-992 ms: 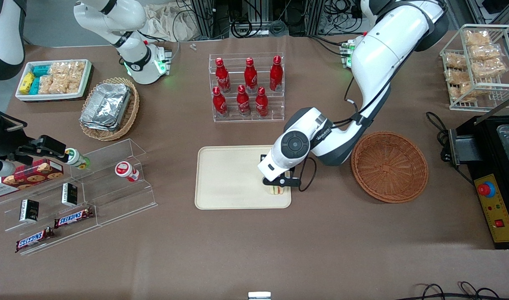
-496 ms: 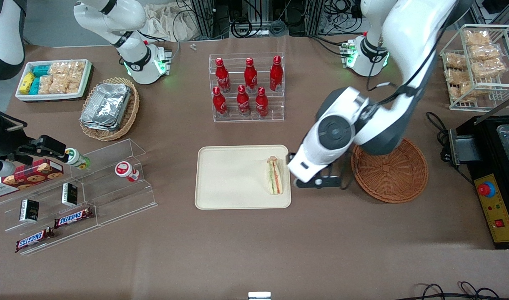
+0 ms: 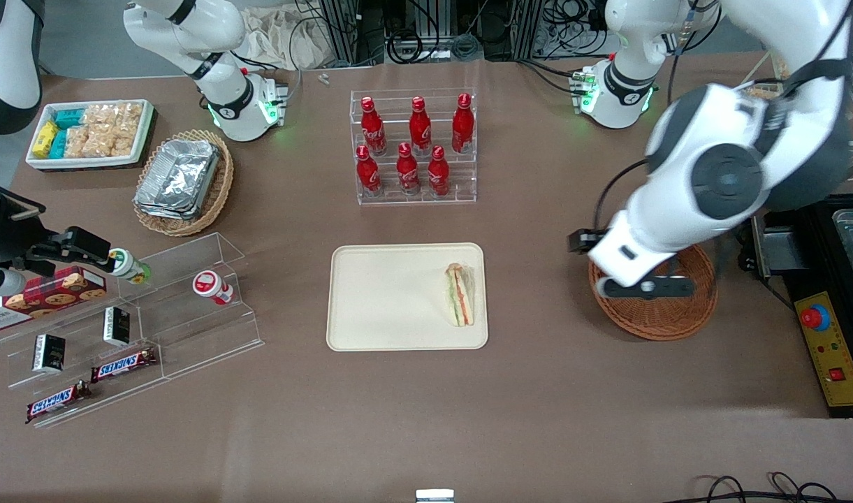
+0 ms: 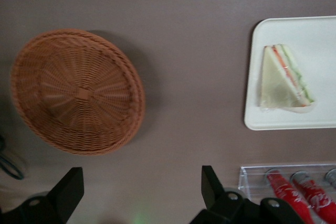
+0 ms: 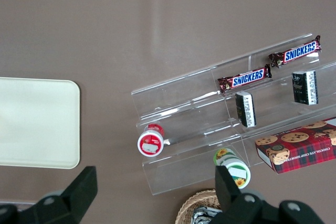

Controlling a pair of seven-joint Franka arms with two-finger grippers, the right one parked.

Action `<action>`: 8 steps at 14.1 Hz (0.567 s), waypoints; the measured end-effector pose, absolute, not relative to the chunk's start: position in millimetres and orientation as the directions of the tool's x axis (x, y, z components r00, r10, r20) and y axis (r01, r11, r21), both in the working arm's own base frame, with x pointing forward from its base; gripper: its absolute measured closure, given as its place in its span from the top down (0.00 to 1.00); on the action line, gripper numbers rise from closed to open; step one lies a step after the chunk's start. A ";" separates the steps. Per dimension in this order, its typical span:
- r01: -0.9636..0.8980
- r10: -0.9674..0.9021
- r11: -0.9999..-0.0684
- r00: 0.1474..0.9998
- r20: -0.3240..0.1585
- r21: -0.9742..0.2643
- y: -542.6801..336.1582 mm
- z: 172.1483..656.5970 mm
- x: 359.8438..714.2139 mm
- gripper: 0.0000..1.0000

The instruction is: Place sandwich from basket to tray

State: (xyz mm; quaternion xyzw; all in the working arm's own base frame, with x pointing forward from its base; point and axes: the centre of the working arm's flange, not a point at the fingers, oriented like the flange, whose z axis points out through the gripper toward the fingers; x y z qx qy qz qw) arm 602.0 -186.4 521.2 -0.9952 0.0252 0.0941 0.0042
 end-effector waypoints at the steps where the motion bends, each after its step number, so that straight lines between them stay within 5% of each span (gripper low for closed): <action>1: -0.065 -0.065 -0.998 0.982 -0.177 0.003 -167.3 529.6 605.4 1.00; 8: -0.043 -0.044 -0.999 0.983 -0.176 0.012 -99.2 538.7 616.4 1.00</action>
